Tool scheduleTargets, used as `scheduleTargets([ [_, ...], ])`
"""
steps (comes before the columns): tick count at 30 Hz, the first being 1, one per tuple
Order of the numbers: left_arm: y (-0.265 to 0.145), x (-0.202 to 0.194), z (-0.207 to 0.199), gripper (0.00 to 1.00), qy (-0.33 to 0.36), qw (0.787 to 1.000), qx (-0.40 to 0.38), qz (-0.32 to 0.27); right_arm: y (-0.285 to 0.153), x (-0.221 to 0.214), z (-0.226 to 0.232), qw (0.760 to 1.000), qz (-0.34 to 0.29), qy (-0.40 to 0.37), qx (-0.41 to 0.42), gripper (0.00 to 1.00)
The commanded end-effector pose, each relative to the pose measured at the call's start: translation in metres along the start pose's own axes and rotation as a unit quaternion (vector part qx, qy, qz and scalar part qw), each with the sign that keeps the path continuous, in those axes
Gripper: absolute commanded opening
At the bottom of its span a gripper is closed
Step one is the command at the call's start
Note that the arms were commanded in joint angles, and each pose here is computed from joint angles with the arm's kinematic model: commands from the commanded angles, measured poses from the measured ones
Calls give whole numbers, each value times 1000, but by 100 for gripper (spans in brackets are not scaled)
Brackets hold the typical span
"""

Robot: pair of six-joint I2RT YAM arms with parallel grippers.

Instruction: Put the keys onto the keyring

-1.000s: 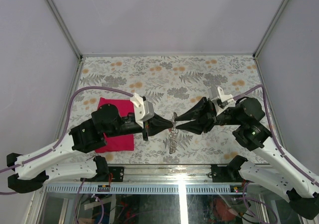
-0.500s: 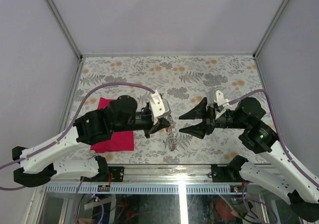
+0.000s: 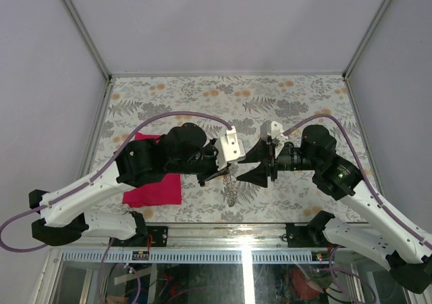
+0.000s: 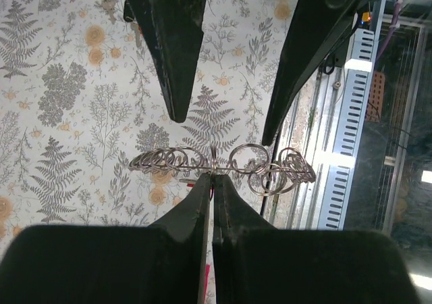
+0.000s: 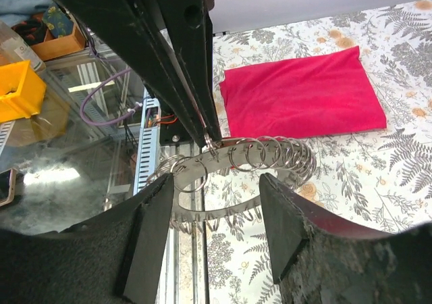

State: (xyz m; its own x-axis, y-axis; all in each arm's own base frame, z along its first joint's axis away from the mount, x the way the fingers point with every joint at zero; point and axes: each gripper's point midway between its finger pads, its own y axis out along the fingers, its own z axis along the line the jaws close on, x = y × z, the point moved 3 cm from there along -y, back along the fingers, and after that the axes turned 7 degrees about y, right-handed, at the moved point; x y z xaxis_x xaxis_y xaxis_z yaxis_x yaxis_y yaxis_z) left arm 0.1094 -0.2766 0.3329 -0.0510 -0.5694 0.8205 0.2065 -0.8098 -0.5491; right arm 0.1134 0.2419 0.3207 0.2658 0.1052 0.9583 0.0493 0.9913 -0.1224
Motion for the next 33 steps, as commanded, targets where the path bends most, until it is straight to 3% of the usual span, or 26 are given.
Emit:
scheduleTargets([
  [1, -5, 8, 0, 0, 23, 1000, -10, 3, 2, 15, 4, 1000, -13, -18, 14, 60],
  [9, -3, 11, 0, 0, 25, 1000, -15, 4, 12, 16, 6, 999, -15, -8, 47, 50],
  [33, 0, 13, -3, 0, 27, 999, -26, 3, 21, 12, 0, 998, -14, -2, 62, 46],
])
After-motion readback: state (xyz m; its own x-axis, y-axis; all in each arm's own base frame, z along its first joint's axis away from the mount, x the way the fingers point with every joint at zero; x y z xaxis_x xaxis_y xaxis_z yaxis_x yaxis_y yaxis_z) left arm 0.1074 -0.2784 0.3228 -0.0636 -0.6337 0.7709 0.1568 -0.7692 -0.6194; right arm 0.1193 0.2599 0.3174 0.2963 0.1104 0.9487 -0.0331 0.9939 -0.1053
